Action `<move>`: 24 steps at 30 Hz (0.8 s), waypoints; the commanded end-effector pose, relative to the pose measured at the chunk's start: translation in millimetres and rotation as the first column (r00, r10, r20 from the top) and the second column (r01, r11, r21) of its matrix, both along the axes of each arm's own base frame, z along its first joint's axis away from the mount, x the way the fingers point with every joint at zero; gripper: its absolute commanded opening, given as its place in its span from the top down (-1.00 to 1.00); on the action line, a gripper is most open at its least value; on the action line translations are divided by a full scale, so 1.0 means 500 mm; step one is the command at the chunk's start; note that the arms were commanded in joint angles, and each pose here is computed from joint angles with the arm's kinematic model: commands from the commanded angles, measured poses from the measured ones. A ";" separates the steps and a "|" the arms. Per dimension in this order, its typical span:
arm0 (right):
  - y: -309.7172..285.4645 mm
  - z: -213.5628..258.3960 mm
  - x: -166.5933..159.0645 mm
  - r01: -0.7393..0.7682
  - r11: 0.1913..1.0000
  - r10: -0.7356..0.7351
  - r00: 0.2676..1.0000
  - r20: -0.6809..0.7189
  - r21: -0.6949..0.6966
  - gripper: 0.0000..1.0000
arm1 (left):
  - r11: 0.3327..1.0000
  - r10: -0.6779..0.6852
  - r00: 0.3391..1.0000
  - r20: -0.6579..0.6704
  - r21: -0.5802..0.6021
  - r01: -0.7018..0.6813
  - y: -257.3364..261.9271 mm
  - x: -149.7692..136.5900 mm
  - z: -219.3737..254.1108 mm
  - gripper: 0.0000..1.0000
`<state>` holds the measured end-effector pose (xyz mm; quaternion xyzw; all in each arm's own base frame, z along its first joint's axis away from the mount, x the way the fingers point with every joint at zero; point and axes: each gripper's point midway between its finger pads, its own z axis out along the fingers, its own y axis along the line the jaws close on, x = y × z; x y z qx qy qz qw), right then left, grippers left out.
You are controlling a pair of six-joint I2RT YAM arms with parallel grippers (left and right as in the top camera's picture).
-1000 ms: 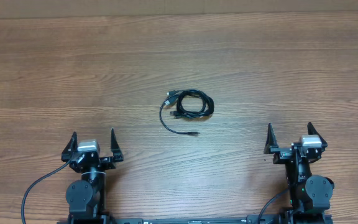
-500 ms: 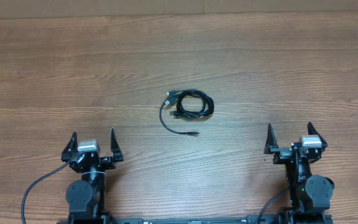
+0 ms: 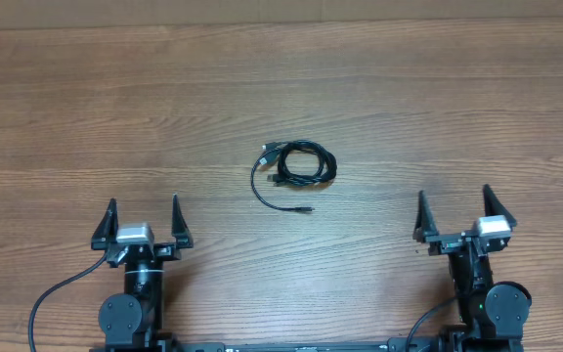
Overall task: Untangle cables
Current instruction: 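Raise both arms and move the grippers toward the black cable bundle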
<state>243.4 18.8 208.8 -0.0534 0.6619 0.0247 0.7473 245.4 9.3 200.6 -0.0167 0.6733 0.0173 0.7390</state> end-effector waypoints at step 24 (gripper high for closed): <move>0.124 0.376 -0.078 -0.306 0.925 0.377 0.819 -0.432 0.227 -1.00 | 0.616 -0.765 0.639 -0.075 -0.376 0.693 -0.261 -0.011 0.442 -1.00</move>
